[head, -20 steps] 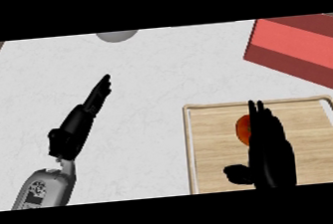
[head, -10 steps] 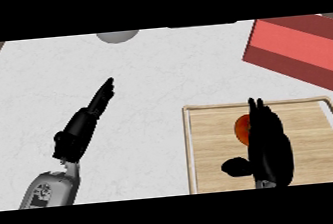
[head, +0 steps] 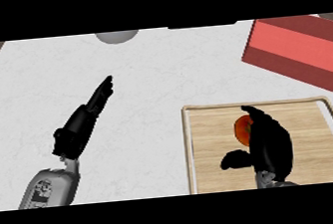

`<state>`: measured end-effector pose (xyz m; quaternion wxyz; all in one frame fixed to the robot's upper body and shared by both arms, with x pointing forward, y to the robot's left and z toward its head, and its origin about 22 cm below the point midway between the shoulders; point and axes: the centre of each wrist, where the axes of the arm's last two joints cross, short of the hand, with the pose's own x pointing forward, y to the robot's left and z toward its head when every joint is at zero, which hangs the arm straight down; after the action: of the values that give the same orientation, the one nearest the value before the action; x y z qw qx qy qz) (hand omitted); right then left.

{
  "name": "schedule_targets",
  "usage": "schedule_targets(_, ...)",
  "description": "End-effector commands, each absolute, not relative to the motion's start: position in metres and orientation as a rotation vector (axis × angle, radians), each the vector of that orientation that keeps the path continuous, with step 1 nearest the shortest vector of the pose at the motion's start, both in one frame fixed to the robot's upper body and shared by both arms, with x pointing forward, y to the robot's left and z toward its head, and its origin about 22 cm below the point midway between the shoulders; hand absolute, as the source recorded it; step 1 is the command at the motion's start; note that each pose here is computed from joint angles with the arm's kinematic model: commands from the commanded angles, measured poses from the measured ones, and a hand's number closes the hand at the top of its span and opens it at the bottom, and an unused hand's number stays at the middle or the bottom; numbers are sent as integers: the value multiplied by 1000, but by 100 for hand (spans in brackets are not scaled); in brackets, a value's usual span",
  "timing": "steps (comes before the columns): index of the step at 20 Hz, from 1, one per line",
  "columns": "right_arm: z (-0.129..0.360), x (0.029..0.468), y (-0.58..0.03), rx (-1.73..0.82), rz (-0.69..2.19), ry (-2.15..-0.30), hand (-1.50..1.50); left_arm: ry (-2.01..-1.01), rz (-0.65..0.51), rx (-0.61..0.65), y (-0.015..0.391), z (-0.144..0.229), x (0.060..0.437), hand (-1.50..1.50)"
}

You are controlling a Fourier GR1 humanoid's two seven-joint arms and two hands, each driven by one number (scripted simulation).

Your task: Pick the tomato from the tray and place it in the cardboard box

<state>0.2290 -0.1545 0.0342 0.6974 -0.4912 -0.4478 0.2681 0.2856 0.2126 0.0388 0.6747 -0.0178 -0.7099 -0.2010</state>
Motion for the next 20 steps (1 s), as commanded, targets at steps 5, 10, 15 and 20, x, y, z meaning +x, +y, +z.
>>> schedule_targets(5, 2, 235, -160, -1146, 731, -952, 150, -1602, -440, -43, 214, 48, 290, 0)
schedule_targets(10, 32, 273, -197, -1116, 824, -983, 150, -1612, -455, -42, 210, 63, 295, 0)
schedule_targets(15, 44, 316, -254, -1064, 953, -981, 150, -1610, -457, -68, 205, 42, 278, 0)
schedule_targets(20, 65, 333, -261, -1297, 953, -1047, 150, -1605, -441, -36, 201, 32, 295, 0)
